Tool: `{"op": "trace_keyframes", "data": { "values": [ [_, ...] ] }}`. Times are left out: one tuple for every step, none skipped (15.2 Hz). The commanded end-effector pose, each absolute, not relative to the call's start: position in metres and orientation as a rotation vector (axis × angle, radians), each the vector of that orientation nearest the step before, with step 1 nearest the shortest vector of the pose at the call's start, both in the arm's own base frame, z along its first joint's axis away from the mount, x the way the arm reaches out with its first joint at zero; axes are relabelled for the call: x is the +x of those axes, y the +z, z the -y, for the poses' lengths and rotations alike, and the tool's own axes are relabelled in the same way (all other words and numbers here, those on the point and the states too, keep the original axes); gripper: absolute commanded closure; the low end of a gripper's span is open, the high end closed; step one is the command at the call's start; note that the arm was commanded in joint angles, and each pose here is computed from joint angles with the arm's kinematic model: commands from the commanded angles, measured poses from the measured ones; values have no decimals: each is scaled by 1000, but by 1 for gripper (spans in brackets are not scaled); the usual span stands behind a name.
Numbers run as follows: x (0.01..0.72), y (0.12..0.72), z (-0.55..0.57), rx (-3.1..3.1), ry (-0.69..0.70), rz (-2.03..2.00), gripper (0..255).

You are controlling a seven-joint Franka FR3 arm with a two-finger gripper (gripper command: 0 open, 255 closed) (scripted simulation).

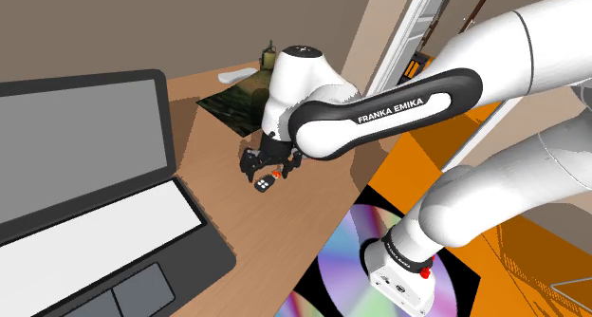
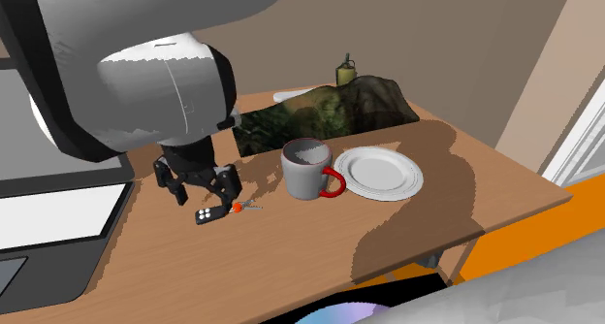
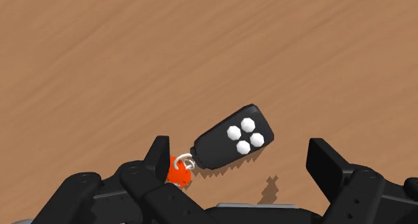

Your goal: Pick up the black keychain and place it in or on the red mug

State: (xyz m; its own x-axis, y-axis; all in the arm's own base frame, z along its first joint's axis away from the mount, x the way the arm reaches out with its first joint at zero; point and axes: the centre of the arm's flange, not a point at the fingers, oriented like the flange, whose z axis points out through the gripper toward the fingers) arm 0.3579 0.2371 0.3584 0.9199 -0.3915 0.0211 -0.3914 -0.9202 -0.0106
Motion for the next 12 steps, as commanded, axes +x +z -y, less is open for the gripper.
{"op": "trace_keyframes", "data": {
  "values": [
    [357, 348, -237, -3071, -37, -627, 0],
    [357, 339, -237, -3071, -37, -627, 0],
    [357, 339, -237, -3071, -37, -627, 0],
    [357, 339, -237, -3071, -37, -627, 0],
    [357, 339, -237, -3071, -37, -627, 0],
    [357, 339, -237, -3071, -37, -627, 0],
    [357, 339, -237, -3071, -37, -627, 0],
    [357, 339, -237, -3071, -37, -627, 0],
    [357, 339, -237, -3071, -37, -627, 0],
    [357, 339, -237, -3071, -37, -627, 0],
    [357, 339, -237, -3071, -37, -627, 255],
    [357, 339, -237, -3071, -37, -627, 255]
  ]
}}
